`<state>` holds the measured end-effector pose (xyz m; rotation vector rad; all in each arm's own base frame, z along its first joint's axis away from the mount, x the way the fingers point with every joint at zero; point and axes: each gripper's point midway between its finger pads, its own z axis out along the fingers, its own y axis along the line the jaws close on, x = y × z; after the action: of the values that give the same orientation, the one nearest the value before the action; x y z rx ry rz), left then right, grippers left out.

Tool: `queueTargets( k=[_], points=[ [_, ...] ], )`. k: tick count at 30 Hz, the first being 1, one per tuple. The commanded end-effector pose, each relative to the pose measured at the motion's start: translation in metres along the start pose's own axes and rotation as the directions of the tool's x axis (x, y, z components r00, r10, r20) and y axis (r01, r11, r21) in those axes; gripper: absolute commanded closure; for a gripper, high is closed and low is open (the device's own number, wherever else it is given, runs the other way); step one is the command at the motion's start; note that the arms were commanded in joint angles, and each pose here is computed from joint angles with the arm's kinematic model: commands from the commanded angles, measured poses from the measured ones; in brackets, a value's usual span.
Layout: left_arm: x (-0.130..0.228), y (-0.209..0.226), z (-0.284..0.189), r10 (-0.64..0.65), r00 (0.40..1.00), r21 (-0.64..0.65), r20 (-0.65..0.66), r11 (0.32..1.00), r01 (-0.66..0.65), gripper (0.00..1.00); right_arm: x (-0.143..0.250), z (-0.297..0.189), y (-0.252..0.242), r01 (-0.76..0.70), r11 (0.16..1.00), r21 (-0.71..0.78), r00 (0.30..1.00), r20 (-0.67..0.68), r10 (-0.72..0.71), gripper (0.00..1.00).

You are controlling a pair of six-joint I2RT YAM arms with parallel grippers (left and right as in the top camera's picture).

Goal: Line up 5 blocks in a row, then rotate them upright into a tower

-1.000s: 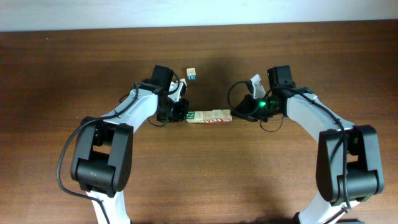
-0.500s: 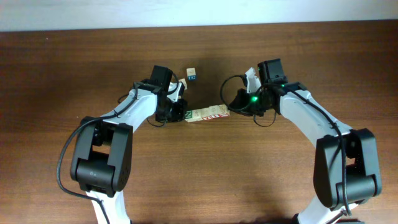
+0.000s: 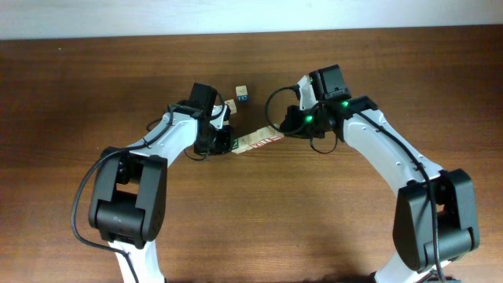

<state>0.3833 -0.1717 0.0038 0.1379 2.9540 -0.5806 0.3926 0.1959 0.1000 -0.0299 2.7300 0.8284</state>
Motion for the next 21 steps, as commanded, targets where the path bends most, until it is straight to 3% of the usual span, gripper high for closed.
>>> queueTargets(
  k=[1, 21],
  points=[
    [0.009, -0.037, 0.005, 0.046, 0.998, 0.143, -0.035, 0.989, -0.040, 1.00, 0.021, 0.012, 0.040, 0.056, 0.994, -0.092, 0.996, -0.064, -0.062, 0.96],
    [0.009, -0.037, 0.005, 0.046, 0.998, 0.143, -0.035, 0.989, -0.040, 1.00, 0.026, 0.021, 0.057, 0.079, 0.993, -0.083, 0.995, -0.050, -0.084, 0.96]
  ],
)
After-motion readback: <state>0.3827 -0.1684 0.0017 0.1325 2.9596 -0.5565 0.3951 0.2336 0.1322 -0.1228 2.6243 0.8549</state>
